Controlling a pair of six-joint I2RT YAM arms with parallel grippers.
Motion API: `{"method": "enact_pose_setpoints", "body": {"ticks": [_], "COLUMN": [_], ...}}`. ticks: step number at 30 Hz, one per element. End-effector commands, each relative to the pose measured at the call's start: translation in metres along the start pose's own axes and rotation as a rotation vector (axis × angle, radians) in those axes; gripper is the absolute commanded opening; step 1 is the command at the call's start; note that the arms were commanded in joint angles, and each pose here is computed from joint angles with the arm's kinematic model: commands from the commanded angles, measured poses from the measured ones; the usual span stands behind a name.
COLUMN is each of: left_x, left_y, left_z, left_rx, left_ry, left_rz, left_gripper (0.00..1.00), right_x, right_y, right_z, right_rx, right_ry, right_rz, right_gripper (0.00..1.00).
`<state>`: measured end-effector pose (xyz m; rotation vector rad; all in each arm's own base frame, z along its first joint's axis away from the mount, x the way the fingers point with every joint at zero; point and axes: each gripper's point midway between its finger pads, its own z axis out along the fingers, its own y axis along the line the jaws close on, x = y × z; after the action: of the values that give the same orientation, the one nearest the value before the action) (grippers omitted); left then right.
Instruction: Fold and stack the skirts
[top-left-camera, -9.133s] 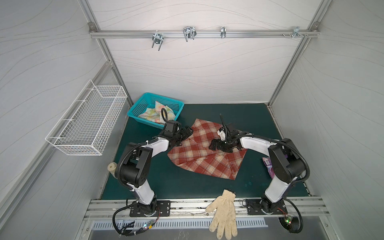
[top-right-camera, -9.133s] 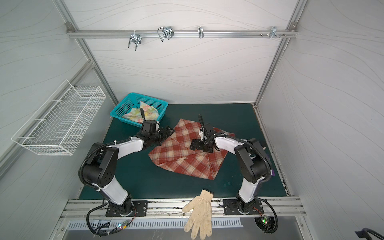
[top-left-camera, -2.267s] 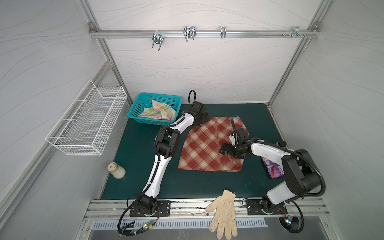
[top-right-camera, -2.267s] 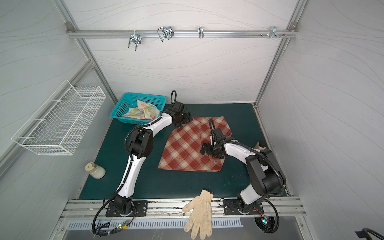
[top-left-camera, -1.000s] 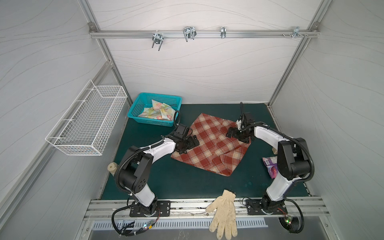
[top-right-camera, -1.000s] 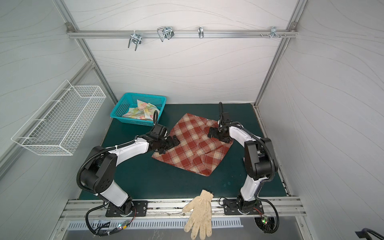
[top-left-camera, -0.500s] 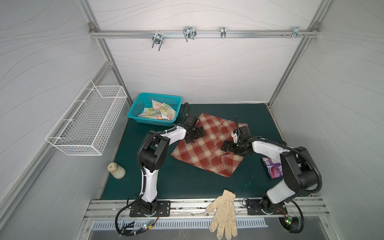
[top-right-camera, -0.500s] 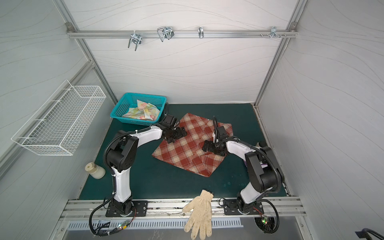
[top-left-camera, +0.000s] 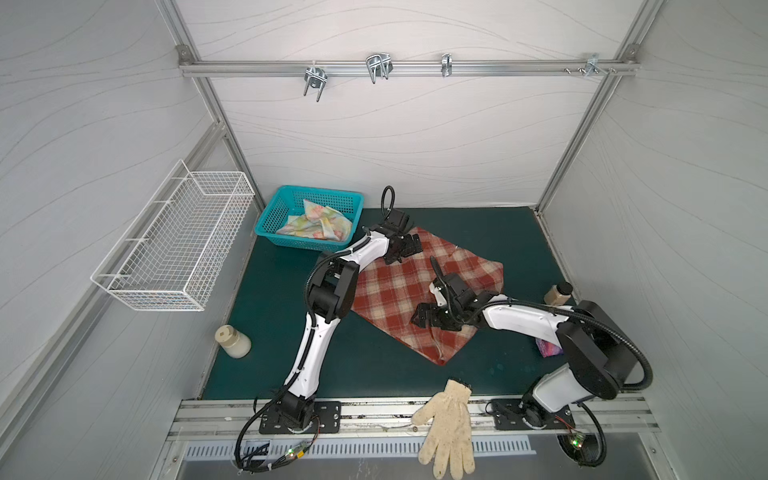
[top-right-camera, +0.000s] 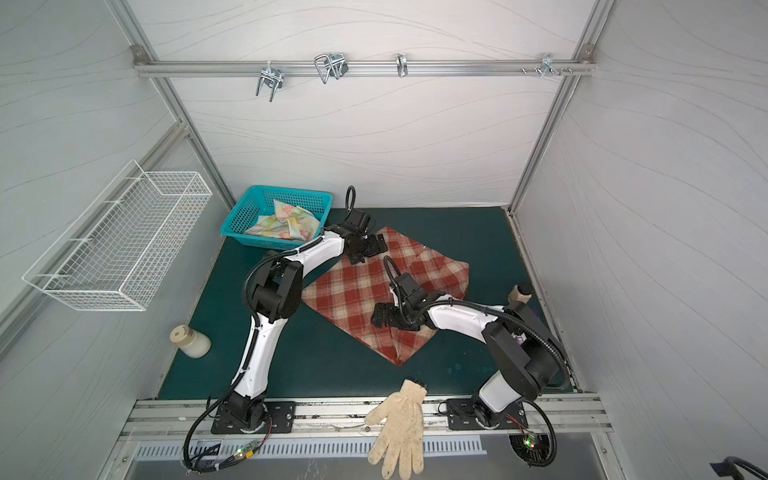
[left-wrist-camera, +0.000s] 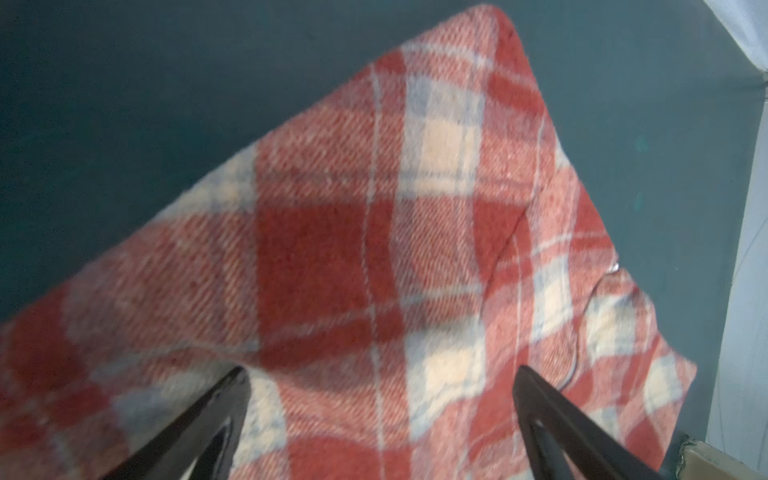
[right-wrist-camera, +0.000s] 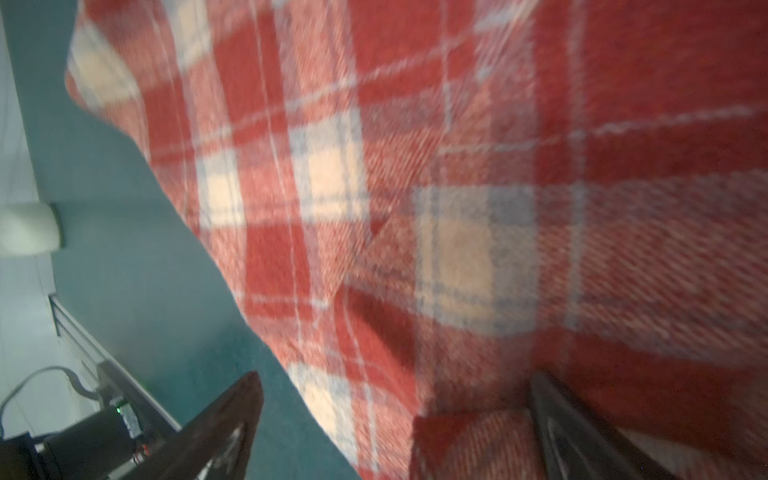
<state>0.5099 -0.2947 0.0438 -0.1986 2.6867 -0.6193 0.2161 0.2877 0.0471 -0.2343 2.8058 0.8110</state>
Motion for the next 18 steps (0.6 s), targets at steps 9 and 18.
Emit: {"method": "enact_pose_setpoints", "body": {"ticks": [9,18], "left_x": [-0.009,0.022], "left_y": [-0.029,0.007], "left_z": [-0.056,-0.163], "left_rx": [0.046,0.019], "left_ry": [-0.015,-0.140], "left_rz": [0.101,-0.008], "left_gripper": [0.99,0.99], "right_x": [-0.032,-0.121], "right_y": [0.049,-0.024], "right_z": [-0.042,-0.107], "right_rx": [-0.016,0.130], "right_ry": [-0.129,-0.268], "right_rz": [-0.149,-0.097], "right_gripper": [0.99,0.99]}}
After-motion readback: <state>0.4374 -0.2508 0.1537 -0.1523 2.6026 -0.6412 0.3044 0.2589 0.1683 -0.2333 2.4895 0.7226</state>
